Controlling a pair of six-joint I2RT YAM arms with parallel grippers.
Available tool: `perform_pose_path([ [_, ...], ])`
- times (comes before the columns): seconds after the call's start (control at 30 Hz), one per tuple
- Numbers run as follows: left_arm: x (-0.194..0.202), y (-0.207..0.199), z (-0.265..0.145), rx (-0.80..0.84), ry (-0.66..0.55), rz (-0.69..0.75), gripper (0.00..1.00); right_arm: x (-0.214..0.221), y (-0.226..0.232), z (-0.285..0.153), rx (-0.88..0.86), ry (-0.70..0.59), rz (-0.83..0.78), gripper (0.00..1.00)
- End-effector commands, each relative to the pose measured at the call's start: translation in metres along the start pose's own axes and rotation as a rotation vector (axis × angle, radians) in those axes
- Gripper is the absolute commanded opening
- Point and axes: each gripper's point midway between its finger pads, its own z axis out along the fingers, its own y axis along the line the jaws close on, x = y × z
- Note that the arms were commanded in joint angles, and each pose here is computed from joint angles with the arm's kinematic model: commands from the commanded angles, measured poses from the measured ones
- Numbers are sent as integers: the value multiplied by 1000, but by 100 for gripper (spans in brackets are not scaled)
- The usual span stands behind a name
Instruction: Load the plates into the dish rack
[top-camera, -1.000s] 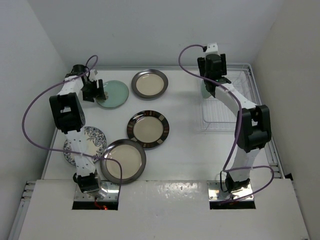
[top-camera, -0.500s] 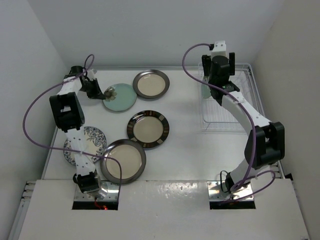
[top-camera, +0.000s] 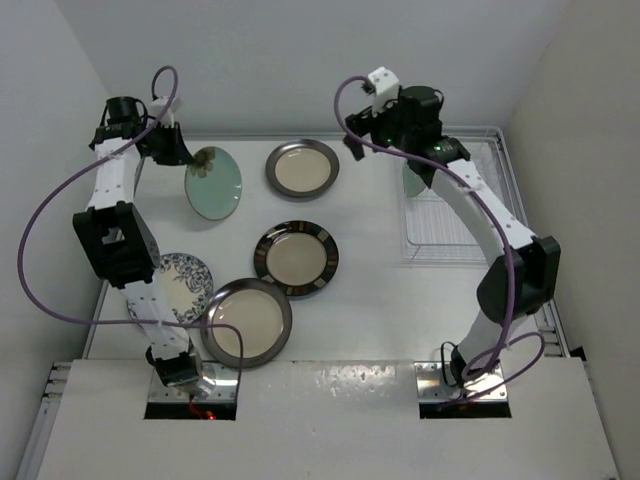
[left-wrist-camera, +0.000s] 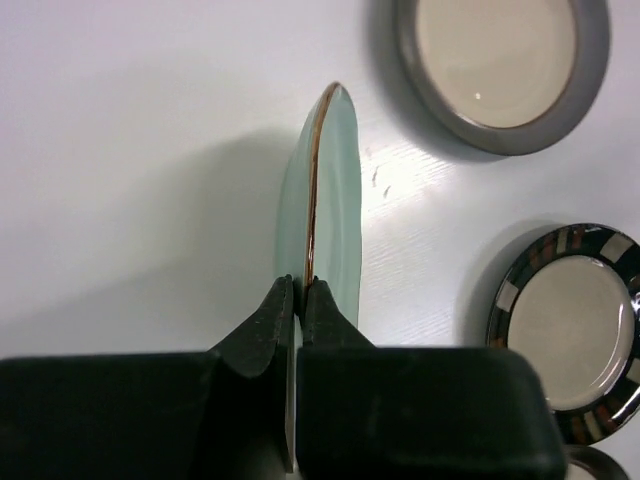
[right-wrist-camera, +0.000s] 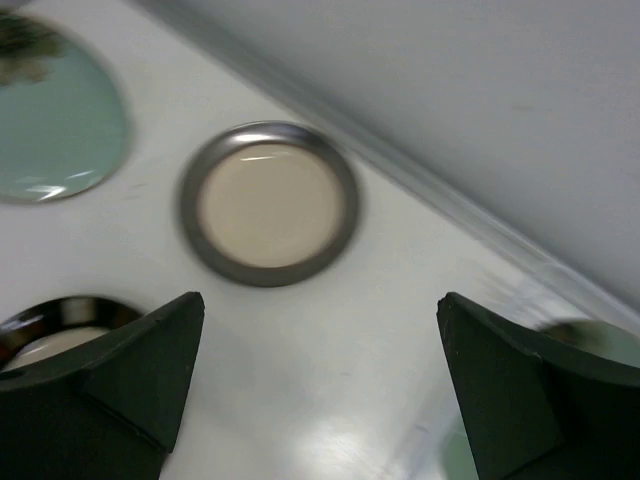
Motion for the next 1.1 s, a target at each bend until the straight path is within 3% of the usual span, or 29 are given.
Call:
perform_pose_path([
  [0.0,-34,-55,-18,104,-92,184,0,21,101,15,-407,68,107,99],
  [0.23,-43,-100,-28,148,-78,303,0,6,156,61,-571,-2,223,99],
  [0.43,-41,-159,-39,292,-78,394,0,8,156,93,-531,-59,303,99],
  [0.7,-41,-205,-49,429,-86,409,0,43,164,124,-560,-26,345,98],
  [0.9,-41,-228,-56,552,-108,400,0,56,188,118,-688,-7,425,89],
  [1.07,-40,-247,-58,640,-117,405,0,66,220,101,-812,37,433,74],
])
